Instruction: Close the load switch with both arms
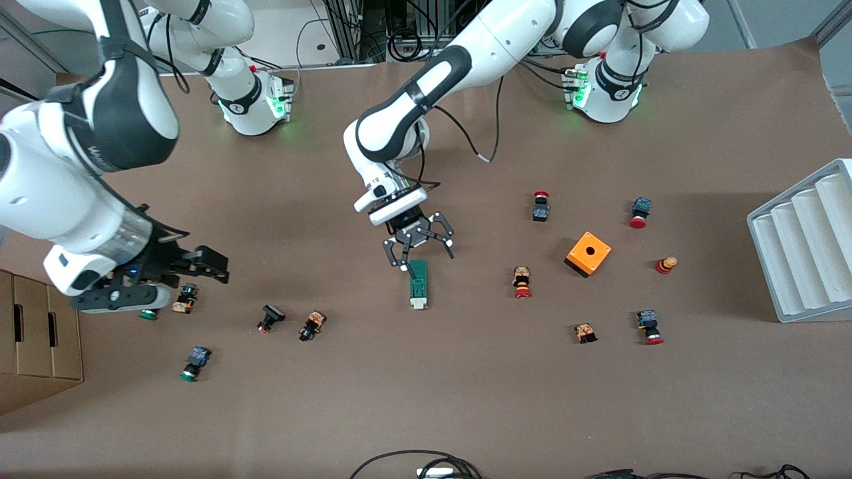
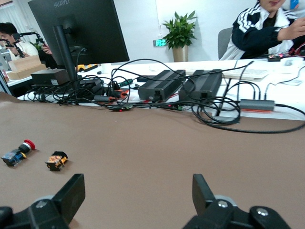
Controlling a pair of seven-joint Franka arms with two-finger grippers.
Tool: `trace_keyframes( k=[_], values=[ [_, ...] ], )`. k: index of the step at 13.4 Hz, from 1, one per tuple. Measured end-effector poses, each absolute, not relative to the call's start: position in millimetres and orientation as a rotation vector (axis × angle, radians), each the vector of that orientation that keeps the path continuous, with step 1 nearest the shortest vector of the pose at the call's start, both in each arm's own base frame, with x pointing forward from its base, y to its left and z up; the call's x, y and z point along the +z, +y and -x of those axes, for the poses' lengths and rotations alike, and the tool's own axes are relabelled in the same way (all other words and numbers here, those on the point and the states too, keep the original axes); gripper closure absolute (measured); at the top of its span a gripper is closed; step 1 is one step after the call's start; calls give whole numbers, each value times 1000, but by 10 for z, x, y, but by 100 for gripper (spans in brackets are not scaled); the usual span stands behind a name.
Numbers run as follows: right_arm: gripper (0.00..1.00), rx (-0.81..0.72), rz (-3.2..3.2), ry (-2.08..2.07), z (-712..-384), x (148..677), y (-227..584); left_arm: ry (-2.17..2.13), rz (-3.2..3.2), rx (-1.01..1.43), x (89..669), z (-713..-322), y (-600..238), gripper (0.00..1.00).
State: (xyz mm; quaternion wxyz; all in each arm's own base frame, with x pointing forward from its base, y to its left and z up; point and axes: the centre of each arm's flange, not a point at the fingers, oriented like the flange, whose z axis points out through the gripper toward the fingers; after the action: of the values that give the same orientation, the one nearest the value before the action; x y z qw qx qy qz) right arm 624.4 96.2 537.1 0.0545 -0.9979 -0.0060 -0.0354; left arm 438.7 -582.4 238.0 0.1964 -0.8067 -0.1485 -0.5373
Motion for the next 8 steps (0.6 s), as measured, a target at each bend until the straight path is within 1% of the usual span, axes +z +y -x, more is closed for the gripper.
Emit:
trace_keyframes(
  k=[4, 8],
  values=[
    [0, -125, 3050, 8, -6214, 5489, 597, -430, 2289, -1400, 2768, -4796, -5544, 0],
    [0, -120, 3052, -8, -6209, 5463, 375, -462, 2345, -1244, 3258, -5126, -5219, 0]
  ],
)
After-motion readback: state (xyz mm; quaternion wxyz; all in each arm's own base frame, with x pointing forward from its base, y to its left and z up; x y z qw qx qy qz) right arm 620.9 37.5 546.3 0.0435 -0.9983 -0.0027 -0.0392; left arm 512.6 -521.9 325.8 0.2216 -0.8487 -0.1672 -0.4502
